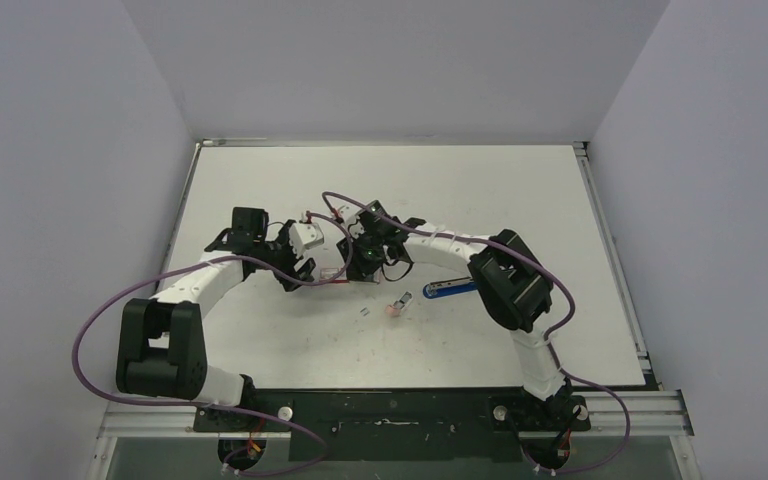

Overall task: Load the staples into the stapler
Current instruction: Pick up the staple from the center of the board.

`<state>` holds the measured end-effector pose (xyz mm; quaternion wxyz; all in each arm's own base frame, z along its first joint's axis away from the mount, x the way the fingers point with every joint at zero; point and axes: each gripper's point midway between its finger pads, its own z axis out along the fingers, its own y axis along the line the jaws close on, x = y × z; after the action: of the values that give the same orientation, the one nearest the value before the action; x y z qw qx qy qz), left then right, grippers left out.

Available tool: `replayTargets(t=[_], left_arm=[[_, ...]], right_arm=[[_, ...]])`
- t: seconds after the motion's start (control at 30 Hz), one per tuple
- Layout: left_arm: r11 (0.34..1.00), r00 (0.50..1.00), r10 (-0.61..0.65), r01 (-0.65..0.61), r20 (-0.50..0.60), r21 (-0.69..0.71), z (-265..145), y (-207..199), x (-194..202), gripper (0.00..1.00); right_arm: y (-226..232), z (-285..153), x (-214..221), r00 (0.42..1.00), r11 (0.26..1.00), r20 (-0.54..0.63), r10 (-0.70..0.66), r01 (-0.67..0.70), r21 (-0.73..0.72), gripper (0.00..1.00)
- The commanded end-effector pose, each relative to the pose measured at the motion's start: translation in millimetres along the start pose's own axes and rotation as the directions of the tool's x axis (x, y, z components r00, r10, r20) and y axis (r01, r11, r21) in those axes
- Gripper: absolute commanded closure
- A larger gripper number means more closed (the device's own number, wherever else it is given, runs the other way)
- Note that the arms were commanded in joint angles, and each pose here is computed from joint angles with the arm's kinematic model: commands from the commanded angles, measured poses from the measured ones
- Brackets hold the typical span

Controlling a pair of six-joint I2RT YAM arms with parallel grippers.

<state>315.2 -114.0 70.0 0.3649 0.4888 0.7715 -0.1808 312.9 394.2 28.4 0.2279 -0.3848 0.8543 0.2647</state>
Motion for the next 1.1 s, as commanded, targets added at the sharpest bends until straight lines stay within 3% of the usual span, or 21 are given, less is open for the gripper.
replayTargets(t=[0.0,0.4,0.73,1.07], left_arm=[[1.000,0.997,0.023,-0.022,0.075,-0.020,-7,5,-20,0.31],[1.000,0.995,0.016,-0.014,0.095,-0.018,-12,4,-23,0.31],[1.000,0.994,0.010,-0.008,0.106,-0.022,-15,4,-25,0.31],[1.000,0.990,-0.018,0.021,0.137,-0.020,-18,6,-35,0.31]], right_arm=[[-1,2,-12,0.999,0.998,0.021,-0.041,0.039,0.051,0.67],[-6,0,-5,0.992,0.980,0.005,-0.123,0.120,0.158,0.77],[4,-11,-21,0.992,0.985,0.043,-0.118,0.112,0.128,0.88],[11,-42,-50,0.988,0.992,0.120,-0.101,0.092,0.082,0.90]])
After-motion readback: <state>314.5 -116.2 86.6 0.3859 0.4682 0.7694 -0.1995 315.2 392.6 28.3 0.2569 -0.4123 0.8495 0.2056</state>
